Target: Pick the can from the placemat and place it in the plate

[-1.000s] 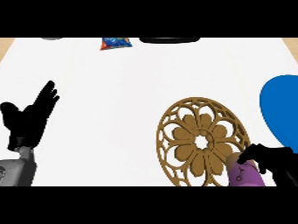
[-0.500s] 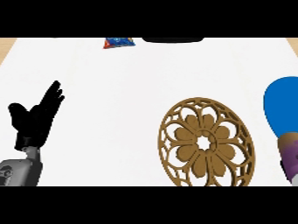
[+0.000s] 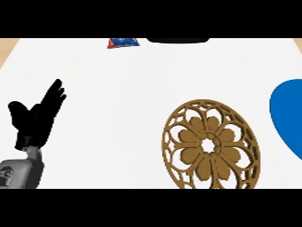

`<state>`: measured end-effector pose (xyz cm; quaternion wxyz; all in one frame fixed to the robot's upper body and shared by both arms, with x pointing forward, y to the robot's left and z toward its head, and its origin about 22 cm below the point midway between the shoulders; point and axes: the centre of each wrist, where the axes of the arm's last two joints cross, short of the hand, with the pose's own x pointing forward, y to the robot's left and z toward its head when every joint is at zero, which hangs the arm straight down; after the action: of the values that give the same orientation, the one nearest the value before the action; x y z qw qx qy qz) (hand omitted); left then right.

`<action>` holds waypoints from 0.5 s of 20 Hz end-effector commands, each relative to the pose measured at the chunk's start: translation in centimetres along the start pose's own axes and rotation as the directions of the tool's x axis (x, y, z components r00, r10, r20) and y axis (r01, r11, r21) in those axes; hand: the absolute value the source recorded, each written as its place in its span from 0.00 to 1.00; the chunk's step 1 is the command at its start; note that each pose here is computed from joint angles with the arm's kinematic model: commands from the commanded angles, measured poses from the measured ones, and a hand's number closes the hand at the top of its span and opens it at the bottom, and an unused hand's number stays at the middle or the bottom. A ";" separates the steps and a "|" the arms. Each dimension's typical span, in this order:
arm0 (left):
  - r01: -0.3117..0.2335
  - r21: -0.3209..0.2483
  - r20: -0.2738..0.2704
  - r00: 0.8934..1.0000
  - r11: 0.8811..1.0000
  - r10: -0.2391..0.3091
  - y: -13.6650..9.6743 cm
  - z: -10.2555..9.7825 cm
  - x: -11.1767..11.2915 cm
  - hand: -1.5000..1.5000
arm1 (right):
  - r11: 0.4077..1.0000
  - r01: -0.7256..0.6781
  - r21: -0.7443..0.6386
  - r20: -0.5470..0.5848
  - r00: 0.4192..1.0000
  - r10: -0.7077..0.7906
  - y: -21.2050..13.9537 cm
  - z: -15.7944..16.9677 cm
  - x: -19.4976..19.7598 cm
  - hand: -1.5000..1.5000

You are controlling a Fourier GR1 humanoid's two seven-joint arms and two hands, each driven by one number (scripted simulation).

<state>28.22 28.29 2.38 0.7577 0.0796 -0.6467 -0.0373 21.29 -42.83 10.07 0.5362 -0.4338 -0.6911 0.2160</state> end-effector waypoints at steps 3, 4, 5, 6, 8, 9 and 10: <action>0.008 0.013 0.005 1.000 1.000 -0.008 1.7 -1.2 1.0 0.50 | 0.996 -0.076 0.038 -0.041 0.996 0.078 -1.5 -2.4 -5.6 1.00; 0.011 -0.023 0.008 1.000 1.000 -0.011 0.2 1.1 -0.1 0.50 | 0.992 -0.110 0.059 -0.062 0.992 0.114 -1.3 -2.7 -6.5 1.00; 0.013 -0.020 -0.001 1.000 1.000 -0.013 0.0 -0.9 1.0 0.50 | 0.989 -0.107 0.105 -0.060 0.992 0.114 -0.4 -2.9 -6.7 1.00; 0.017 -0.013 0.010 1.000 1.000 -0.017 -0.3 -0.4 0.0 0.50 | 0.974 -0.147 0.171 -0.062 0.985 0.160 0.2 -2.4 -6.9 1.00; 0.007 -0.008 -0.003 1.000 1.000 -0.007 -0.2 -1.2 0.2 0.50 | 0.972 -0.087 0.216 -0.080 0.991 0.106 -0.6 -3.5 -8.4 1.00; 0.002 -0.018 0.006 1.000 1.000 -0.002 0.0 -0.8 1.4 0.50 | 0.976 0.031 0.216 -0.158 0.987 0.003 1.3 -3.8 -8.3 1.00; -0.001 -0.020 0.028 1.000 1.000 0.001 0.0 -0.9 1.2 0.50 | 0.960 0.045 0.277 -0.203 0.979 0.013 0.2 -4.3 -8.5 1.00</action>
<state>28.95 28.16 2.88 0.7560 0.0751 -0.6488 -0.0433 24.80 -49.15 7.04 0.6018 -0.4171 -0.6261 0.2681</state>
